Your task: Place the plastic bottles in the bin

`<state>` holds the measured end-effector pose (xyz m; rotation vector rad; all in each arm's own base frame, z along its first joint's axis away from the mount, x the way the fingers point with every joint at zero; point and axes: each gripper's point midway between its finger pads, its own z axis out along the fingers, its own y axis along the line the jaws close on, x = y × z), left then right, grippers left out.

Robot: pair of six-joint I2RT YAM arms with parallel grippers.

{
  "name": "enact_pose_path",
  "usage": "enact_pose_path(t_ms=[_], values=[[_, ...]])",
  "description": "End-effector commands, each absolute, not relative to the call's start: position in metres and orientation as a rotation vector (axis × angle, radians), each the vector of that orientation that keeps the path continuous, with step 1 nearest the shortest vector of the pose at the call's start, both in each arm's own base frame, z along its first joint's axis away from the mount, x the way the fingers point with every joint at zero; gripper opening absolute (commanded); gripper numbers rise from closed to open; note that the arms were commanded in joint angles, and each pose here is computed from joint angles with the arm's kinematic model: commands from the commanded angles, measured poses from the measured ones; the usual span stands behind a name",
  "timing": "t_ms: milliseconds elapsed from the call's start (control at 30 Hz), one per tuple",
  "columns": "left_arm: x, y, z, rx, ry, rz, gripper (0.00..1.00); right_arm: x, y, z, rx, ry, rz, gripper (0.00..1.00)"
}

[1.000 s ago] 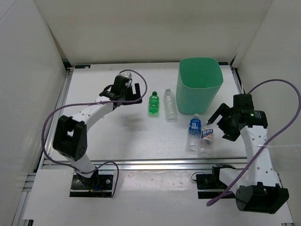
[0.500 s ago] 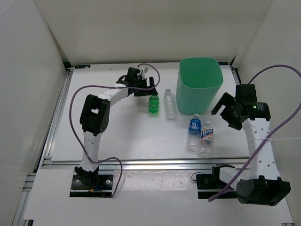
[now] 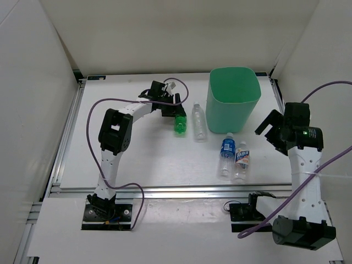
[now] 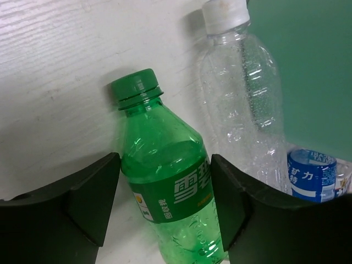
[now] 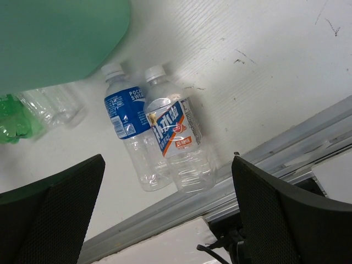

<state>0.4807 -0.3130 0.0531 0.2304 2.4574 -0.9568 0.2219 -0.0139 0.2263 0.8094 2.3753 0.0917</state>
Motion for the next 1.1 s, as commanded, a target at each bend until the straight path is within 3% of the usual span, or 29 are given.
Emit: enact_pose_path(t_ms=[0, 200, 267, 400, 467, 733, 1067], values=[[0.475, -0.317, 0.065, 0.264, 2.447, -1.023, 0.75, 0.221, -0.018, 0.224, 0.802, 2.392, 0.061, 1.00], [0.475, -0.315, 0.080, 0.279, 2.417, -1.013, 0.60, 0.226, -0.018, 0.219, 0.803, 2.399, 0.061, 1.00], [0.489, -0.312, 0.100, 0.240, 2.374, -0.998, 0.60, 0.226, -0.018, 0.219, 0.803, 2.399, 0.061, 1.00], [0.529, -0.317, 0.186, 0.215, 2.166, -0.991, 0.58, 0.222, -0.020, 0.217, 0.807, 2.395, 0.046, 1.00], [0.549, -0.320, 0.267, 0.186, 1.988, -0.996, 0.58, 0.220, -0.022, 0.215, 0.811, 2.393, 0.032, 1.00], [0.558, -0.334, 0.411, 0.131, 1.641, -1.057, 0.57, 0.217, -0.027, 0.214, 0.821, 2.383, -0.008, 1.00], [0.498, -0.446, 0.410, 0.278, 1.547, -1.378, 0.63, 0.217, -0.027, 0.214, 0.821, 2.383, -0.008, 1.00]])
